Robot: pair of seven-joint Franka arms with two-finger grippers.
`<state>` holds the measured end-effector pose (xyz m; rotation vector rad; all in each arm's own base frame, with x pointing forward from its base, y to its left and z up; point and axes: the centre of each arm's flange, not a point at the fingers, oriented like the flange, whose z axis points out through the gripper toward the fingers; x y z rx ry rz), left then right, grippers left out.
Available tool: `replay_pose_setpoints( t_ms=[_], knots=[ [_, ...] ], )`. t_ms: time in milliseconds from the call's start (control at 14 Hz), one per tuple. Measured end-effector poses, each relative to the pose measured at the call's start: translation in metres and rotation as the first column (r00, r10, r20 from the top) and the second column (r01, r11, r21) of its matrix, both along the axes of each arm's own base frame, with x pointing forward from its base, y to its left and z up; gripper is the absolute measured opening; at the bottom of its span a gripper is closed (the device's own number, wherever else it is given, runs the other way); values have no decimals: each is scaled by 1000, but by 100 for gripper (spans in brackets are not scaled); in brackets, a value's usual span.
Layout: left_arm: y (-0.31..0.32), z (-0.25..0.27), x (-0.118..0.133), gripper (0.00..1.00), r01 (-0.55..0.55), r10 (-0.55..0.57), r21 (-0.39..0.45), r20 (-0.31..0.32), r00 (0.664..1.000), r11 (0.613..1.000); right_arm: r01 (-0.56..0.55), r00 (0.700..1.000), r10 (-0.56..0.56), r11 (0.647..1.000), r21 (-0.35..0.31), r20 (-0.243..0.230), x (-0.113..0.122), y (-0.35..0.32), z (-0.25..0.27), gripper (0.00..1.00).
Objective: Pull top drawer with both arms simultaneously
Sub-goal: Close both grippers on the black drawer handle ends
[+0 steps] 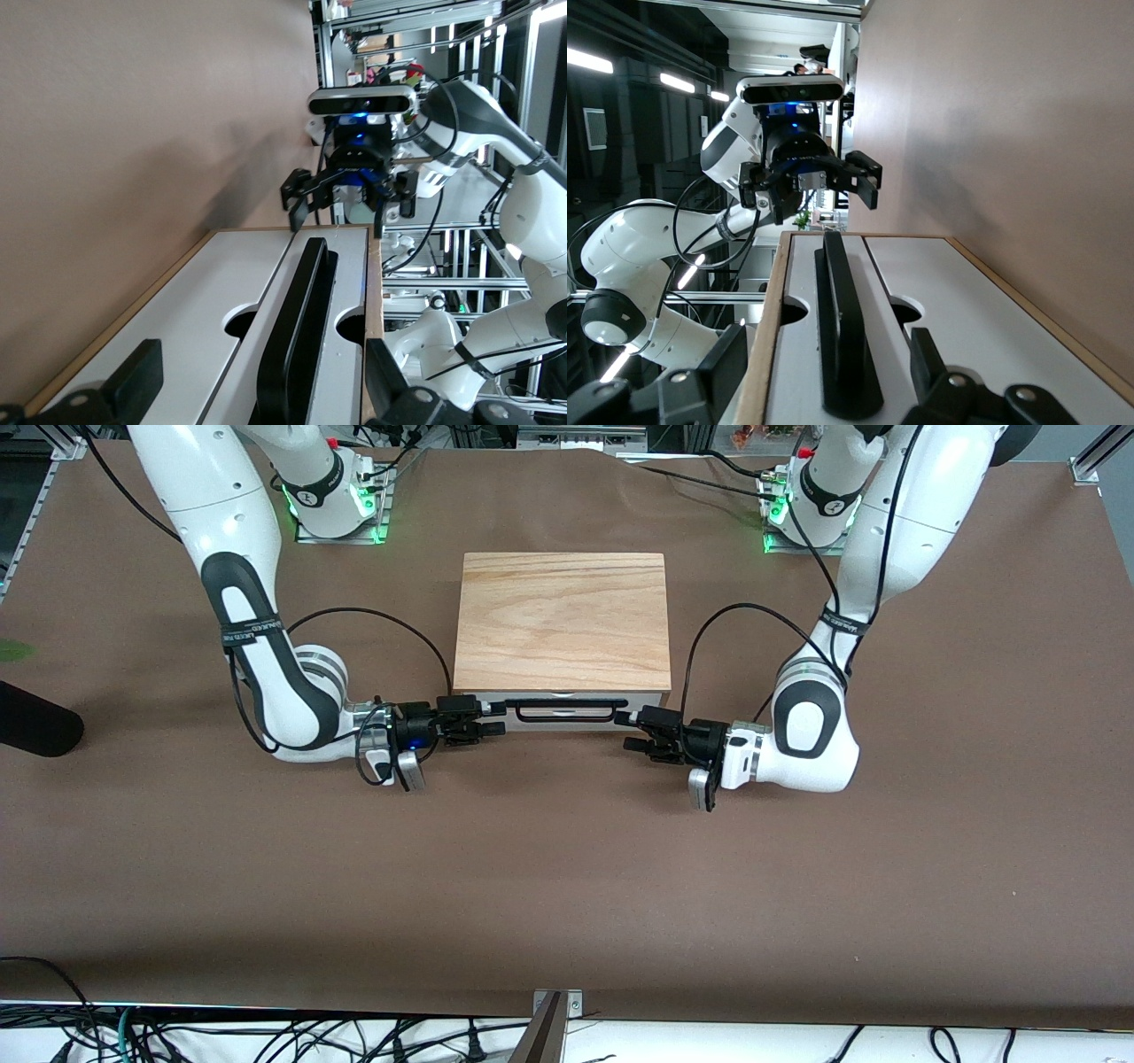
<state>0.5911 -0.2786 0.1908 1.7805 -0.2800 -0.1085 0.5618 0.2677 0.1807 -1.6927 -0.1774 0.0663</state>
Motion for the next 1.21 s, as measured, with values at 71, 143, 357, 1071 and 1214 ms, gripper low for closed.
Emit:
replay_pose_setpoints(
  t_ms=[71,143,357,1071,1214],
  knots=[
    [-3,-3,-4,100,-3,3,-8,-2,1000,1000,6,1000,-6,1000,10,-2,-5,5,-6,72],
    [-6,-6,-8,99,-1,1,-10,-5,1000,1000,12,1000,-12,1000,19,-7,-9,10,-10,61],
    [-11,-9,-14,74,12,-12,-19,3,1000,1000,21,1000,-20,999,33,-17,-13,19,-13,43],
    [-15,-6,-16,20,19,-18,-38,28,999,999,25,1000,-25,999,34,-8,-13,18,-15,17],
    [-15,-6,-16,20,19,-18,-39,29,999,999,25,1000,-25,999,34,-8,-13,18,-15,17]
  ],
)
